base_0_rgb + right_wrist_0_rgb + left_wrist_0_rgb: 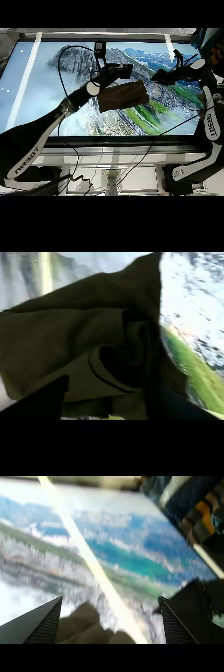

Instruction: Fold the clothes and pants, and hang the long-sleeved shirts on hangers.

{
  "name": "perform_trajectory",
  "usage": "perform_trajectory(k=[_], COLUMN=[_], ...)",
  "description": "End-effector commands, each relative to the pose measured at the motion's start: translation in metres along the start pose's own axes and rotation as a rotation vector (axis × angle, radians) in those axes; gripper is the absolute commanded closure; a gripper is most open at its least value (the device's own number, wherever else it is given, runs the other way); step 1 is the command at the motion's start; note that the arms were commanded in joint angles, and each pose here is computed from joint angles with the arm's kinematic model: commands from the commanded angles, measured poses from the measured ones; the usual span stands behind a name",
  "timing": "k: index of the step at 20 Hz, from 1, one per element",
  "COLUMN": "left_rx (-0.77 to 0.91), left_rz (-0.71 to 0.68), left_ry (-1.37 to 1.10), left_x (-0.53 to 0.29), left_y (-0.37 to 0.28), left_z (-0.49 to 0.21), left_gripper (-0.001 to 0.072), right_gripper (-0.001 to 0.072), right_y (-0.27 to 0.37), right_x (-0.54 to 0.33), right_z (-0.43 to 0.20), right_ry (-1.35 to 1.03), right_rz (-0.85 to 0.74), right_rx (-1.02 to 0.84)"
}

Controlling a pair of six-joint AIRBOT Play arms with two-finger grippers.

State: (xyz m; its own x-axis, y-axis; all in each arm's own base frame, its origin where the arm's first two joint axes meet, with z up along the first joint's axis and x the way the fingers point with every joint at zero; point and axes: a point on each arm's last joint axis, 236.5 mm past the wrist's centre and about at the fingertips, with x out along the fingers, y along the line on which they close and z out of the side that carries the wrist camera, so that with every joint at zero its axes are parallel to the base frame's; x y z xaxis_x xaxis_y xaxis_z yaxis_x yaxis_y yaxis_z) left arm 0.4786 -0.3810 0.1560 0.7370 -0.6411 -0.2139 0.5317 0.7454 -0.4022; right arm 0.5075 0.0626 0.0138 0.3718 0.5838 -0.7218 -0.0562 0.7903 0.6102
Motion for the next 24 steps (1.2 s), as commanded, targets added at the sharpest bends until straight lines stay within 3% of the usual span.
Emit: perform_trajectory(k=[1, 3, 9, 13, 15, 19, 21, 24], left_rx=[-0.009, -0.017, -0.023, -0.023, -0.022, -0.023, -0.023, -0.023], left_rz=[-0.033, -0.037, -0.05, -0.051, -0.051, -0.051, -0.051, -0.051], left_ry=[0.134, 0.174, 0.221, 0.223, 0.223, 0.223, 0.223, 0.223], left_x=[-0.007, -0.009, -0.012, -0.012, -0.012, -0.012, -0.012, -0.012], left_y=[0.013, 0.02, 0.022, 0.022, 0.022, 0.022, 0.022, 0.022], left_z=[-0.02, -0.027, -0.036, -0.037, -0.037, -0.037, -0.037, -0.037], left_gripper=[0.0035, 0.0035, 0.0035, 0.0035, 0.0035, 0.0036, 0.0035, 0.0035], right_gripper=[0.0124, 0.0112, 0.0076, 0.0076, 0.0076, 0.01, 0.0089, 0.0075], right_y=[-0.004, -0.012, -0.014, -0.045, -0.055, -0.06, -0.048, -0.046], right_x=[0.016, 0.029, 0.084, 0.092, 0.088, 0.08, 0.081, 0.094], right_z=[0.004, 0.005, -0.029, -0.047, -0.048, -0.057, -0.067, -0.079], right_ry=[-0.015, -0.02, 0.108, 0.192, 0.198, 0.227, 0.267, 0.309], right_rz=[0.024, -0.048, -0.066, -0.253, -0.295, -0.213, -0.1, -0.056], right_rx=[-0.025, -0.027, -0.057, -0.186, -0.147, 0.018, 0.082, 0.125])
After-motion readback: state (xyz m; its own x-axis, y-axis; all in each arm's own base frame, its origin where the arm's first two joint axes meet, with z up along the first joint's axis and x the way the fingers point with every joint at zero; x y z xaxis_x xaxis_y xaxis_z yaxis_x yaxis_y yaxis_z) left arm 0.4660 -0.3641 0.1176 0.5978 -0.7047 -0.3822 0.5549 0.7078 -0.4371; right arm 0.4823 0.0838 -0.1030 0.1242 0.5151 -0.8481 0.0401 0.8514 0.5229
